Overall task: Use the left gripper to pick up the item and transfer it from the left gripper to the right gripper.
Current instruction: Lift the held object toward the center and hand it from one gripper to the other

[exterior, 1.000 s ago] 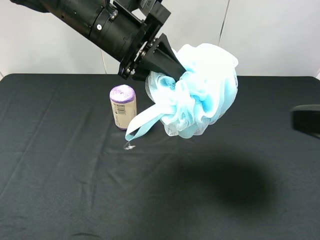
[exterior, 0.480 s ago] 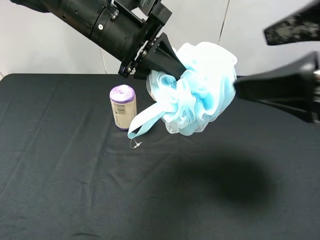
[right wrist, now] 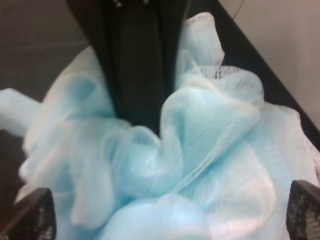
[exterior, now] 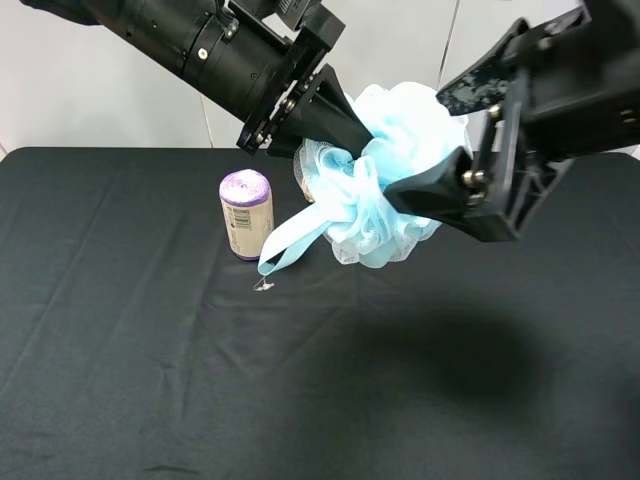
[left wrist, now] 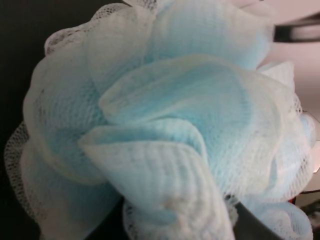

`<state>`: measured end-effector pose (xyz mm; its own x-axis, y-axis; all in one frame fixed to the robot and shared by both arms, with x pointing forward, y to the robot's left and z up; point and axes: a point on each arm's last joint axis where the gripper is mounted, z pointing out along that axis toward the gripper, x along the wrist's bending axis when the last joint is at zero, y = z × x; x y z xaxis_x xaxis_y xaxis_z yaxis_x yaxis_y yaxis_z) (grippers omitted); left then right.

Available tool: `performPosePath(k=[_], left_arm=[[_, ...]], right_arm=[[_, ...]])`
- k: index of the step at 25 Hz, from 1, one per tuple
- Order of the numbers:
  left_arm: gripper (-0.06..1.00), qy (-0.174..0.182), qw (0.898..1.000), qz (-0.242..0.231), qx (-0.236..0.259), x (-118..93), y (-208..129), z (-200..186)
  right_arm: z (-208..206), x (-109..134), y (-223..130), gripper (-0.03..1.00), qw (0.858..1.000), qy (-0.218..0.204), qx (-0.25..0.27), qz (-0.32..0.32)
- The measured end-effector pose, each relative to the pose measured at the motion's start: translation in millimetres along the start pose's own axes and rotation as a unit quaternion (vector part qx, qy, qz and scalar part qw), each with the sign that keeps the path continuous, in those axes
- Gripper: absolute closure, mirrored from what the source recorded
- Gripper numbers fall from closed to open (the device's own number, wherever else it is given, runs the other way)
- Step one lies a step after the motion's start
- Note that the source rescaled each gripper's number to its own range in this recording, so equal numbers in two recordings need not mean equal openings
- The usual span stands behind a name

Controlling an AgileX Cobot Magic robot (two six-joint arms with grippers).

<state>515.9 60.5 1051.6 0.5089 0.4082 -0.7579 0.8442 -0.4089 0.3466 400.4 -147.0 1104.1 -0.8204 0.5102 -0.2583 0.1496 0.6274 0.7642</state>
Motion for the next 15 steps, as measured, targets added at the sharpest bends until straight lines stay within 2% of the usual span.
performPosePath(k=[9,15], left_arm=[[0.87,0.005,1.000,0.005,0.000,1.9,0.2,0.7],[0.89,-0.023,0.999,0.023,-0.016,-0.9,3.6,1.8]], right_arm=[[39.2,-0.3,-7.0,-0.03,0.999,0.015,0.044,0.003],[54.9,-1.6,-8.6,-0.03,0.999,0.012,0.047,0.005]])
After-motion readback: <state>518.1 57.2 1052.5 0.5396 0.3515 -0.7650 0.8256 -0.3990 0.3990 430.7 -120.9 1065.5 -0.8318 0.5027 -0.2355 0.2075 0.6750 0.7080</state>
